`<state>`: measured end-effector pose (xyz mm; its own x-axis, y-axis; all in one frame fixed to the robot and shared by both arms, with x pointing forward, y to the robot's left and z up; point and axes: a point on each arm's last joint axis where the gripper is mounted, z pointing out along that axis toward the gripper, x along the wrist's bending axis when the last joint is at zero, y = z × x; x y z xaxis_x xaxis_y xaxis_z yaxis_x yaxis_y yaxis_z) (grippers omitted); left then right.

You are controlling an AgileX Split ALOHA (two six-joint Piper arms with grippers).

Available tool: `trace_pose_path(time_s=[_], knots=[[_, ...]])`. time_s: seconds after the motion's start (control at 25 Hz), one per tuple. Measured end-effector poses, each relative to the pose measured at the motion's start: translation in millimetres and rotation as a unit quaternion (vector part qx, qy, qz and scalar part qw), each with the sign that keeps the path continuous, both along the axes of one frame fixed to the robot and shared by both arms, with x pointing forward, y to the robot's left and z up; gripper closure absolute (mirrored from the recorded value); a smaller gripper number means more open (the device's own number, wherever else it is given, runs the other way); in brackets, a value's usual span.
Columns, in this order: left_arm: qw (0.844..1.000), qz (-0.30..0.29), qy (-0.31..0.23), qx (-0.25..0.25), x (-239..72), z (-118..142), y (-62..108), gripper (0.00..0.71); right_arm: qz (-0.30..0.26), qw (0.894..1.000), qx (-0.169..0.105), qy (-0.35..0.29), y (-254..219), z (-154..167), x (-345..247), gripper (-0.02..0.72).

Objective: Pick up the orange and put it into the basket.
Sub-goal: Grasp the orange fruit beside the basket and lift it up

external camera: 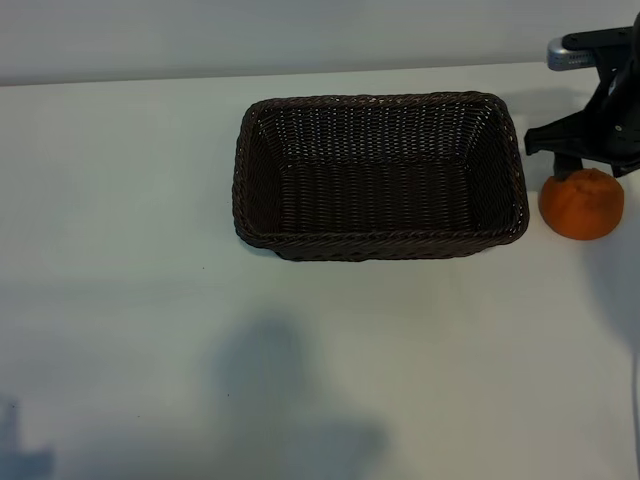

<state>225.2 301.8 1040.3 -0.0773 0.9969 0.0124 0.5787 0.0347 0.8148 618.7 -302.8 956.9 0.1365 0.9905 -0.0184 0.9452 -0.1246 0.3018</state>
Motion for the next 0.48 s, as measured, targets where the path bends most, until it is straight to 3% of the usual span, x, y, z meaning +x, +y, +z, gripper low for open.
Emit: trace_pose_path(time_s=[0.28, 0.48], knots=[[1.0, 0.0, 0.0, 0.0, 0, 0, 0.0, 0.116, -0.023, 1.0, 0.002, 0.002, -17, -2, 0, 0.124], [1.0, 0.0, 0.0, 0.0, 0, 0, 0.0, 0.117, -0.013, 1.0, 0.022, 0.001, -13, -2, 0, 0.124]])
